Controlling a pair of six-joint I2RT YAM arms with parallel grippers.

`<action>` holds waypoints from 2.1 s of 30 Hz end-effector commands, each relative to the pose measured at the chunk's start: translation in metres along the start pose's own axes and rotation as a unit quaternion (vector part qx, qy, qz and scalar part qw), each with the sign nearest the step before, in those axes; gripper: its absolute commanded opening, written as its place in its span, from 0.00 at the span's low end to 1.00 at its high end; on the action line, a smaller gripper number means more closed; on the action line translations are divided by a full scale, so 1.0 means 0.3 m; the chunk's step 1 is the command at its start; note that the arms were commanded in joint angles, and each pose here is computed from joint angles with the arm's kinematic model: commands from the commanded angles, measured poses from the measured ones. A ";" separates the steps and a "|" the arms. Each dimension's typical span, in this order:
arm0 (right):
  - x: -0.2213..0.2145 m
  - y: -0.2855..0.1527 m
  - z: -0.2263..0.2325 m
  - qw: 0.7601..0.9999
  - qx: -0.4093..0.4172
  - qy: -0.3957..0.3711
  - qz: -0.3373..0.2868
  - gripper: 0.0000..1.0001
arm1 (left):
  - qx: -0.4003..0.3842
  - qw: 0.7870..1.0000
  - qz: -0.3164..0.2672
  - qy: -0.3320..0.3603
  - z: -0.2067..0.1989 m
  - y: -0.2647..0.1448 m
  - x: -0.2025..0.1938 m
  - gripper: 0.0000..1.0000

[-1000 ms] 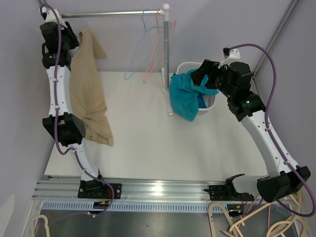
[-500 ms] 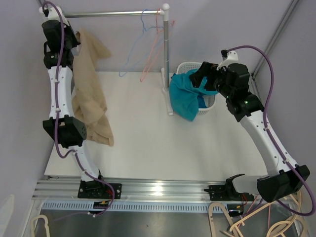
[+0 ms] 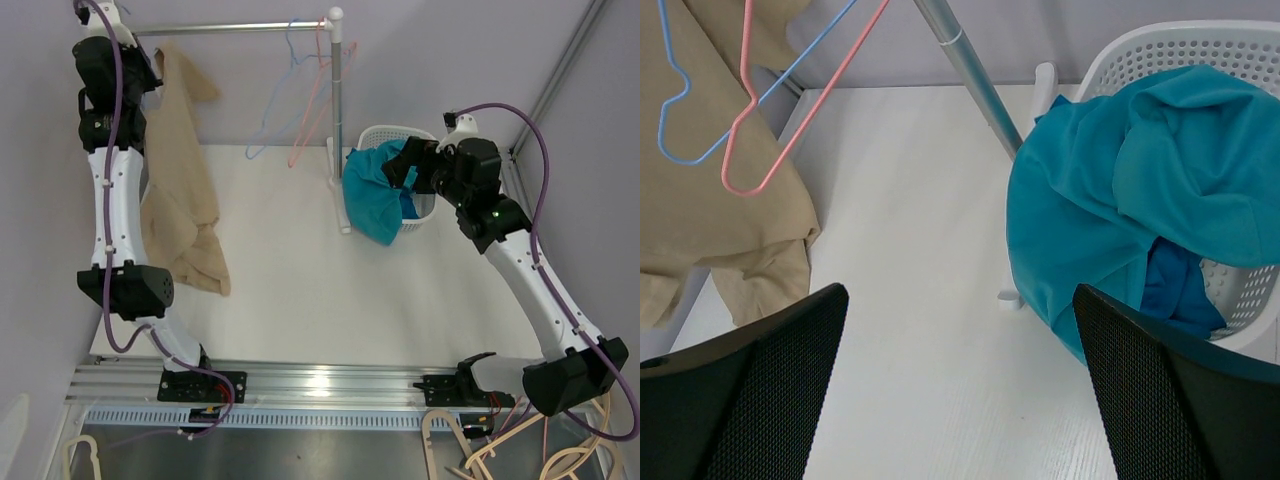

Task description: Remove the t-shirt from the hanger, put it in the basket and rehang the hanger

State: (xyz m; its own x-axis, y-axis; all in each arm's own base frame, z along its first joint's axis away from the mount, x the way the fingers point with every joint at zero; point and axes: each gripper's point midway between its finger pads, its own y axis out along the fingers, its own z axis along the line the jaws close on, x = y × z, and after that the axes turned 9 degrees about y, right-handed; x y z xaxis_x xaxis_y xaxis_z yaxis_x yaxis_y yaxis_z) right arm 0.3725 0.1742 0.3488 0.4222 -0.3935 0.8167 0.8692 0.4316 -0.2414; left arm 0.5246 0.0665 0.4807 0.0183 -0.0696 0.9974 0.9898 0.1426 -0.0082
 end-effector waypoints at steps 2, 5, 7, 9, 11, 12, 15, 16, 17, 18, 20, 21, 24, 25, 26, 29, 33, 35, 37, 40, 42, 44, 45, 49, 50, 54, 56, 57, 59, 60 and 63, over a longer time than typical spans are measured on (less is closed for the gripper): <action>0.043 -0.054 0.053 0.999 0.030 -0.005 -0.027 1.00 | -0.024 0.996 -0.085 -0.024 -0.044 -0.136 0.225 0.01; 0.037 -0.073 0.054 0.999 0.034 -0.004 -0.031 1.00 | -0.036 0.996 -0.067 -0.047 -0.063 -0.151 0.205 0.01; 0.027 -0.085 0.061 0.999 0.042 -0.001 -0.029 1.00 | -0.051 0.995 -0.053 -0.065 -0.084 -0.176 0.195 0.01; 0.019 -0.091 0.074 0.998 0.053 0.000 -0.026 0.99 | -0.071 0.993 -0.040 -0.080 -0.110 -0.197 0.184 0.01; -0.001 -0.101 0.113 0.997 0.076 -0.011 -0.016 1.00 | -0.081 0.991 -0.020 -0.103 -0.129 -0.223 0.161 0.01; -0.012 -0.102 0.130 0.996 0.084 -0.017 -0.011 1.00 | -0.086 0.990 -0.011 -0.112 -0.139 -0.229 0.146 0.01; -0.044 -0.111 0.205 0.992 0.118 -0.042 -0.001 0.99 | -0.084 0.987 0.002 -0.138 -0.151 -0.260 0.133 0.01; -0.055 -0.114 0.229 0.990 0.129 -0.049 0.001 0.99 | -0.083 0.985 0.005 -0.148 -0.152 -0.267 0.130 0.01; -0.085 -0.126 0.278 0.986 0.150 -0.065 0.008 1.00 | -0.084 0.985 0.013 -0.152 -0.158 -0.282 0.122 0.01; -0.092 -0.131 0.303 0.984 0.161 -0.070 0.007 0.99 | -0.084 0.984 0.018 -0.154 -0.160 -0.291 0.120 0.01; -0.124 -0.140 0.349 0.979 0.185 -0.081 0.013 0.99 | -0.086 0.983 0.027 -0.159 -0.179 -0.310 0.113 0.01; -0.146 -0.156 0.404 0.974 0.211 -0.085 0.015 1.00 | -0.091 0.982 0.034 -0.160 -0.198 -0.334 0.110 0.01; -0.233 -0.175 0.516 0.959 0.266 -0.094 0.032 1.00 | -0.071 0.981 0.053 -0.172 -0.211 -0.384 0.092 0.01; -0.260 -0.178 0.544 0.955 0.278 -0.097 0.037 1.00 | -0.061 0.981 0.061 -0.176 -0.211 -0.395 0.074 0.01; -0.285 -0.183 0.576 0.951 0.290 -0.100 0.043 1.00 | -0.013 0.982 0.062 -0.180 -0.174 -0.401 0.062 0.00; -0.395 -0.191 0.698 0.935 0.329 -0.119 0.057 1.00 | 0.023 0.979 0.059 -0.195 -0.178 -0.457 0.042 0.01; -0.509 -0.191 0.879 0.911 0.389 -0.130 0.038 0.99 | 0.033 0.975 0.064 -0.211 -0.213 -0.504 0.006 0.01; -0.530 -0.209 0.960 0.899 0.420 -0.120 0.025 0.99 | 0.034 0.975 0.070 -0.207 -0.224 -0.521 -0.002 0.01; -0.576 -0.175 1.006 0.897 0.425 -0.120 0.026 0.99 | 0.031 0.976 0.072 -0.205 -0.234 -0.527 -0.003 0.01; -0.621 -0.148 1.085 0.891 0.437 -0.122 0.025 0.99 | 0.024 0.977 0.075 -0.197 -0.249 -0.532 -0.008 0.01; -0.652 -0.143 1.120 0.887 0.444 -0.124 0.032 1.00 | 0.021 0.978 0.074 -0.194 -0.256 -0.533 -0.004 0.01; -0.674 -0.131 1.151 0.885 0.445 -0.128 0.036 0.99 | 0.018 0.979 0.074 -0.190 -0.260 -0.532 -0.004 0.01; -0.690 -0.130 1.161 0.885 0.444 -0.131 0.039 1.00 | 0.017 0.979 0.076 -0.188 -0.264 -0.529 -0.009 0.01; -0.740 -0.113 1.154 0.895 0.420 -0.141 0.053 0.28 | 0.015 0.980 0.080 -0.183 -0.274 -0.509 -0.026 0.01; -0.738 -0.121 1.147 0.897 0.416 -0.140 0.055 0.13 | 0.018 0.980 0.076 -0.182 -0.270 -0.507 -0.021 0.01; -0.790 -0.186 1.091 0.903 0.395 -0.154 0.068 0.00 | 0.036 0.984 0.065 -0.159 -0.254 -0.461 -0.024 0.01; -0.844 -0.245 1.078 0.902 0.390 -0.165 0.079 0.00 | 0.054 0.985 0.061 -0.151 -0.245 -0.418 -0.030 0.01; -0.837 -0.275 1.068 0.903 0.387 -0.166 0.077 0.00 | 0.062 0.986 0.061 -0.144 -0.241 -0.400 -0.036 0.01; -0.916 -0.321 1.023 0.906 0.374 -0.172 0.098 0.00 | 0.084 0.985 0.057 -0.138 -0.226 -0.360 -0.027 0.01; -0.934 -0.343 1.013 0.906 0.375 -0.169 0.103 0.00 | 0.090 0.986 0.058 -0.132 -0.222 -0.349 -0.029 0.01; -1.005 -0.401 0.971 0.907 0.377 -0.141 0.121 0.00 | 0.090 0.986 0.056 -0.130 -0.226 -0.321 -0.012 0.01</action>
State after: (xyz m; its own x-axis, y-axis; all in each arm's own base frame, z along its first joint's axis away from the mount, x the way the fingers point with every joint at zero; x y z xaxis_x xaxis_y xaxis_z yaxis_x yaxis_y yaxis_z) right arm 0.0912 0.4855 0.2856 0.3486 -0.0123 0.9372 0.3192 0.9417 -0.1064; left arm 0.4289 -0.0226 0.4203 0.2412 0.2046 0.9487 0.9210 0.2598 -0.2902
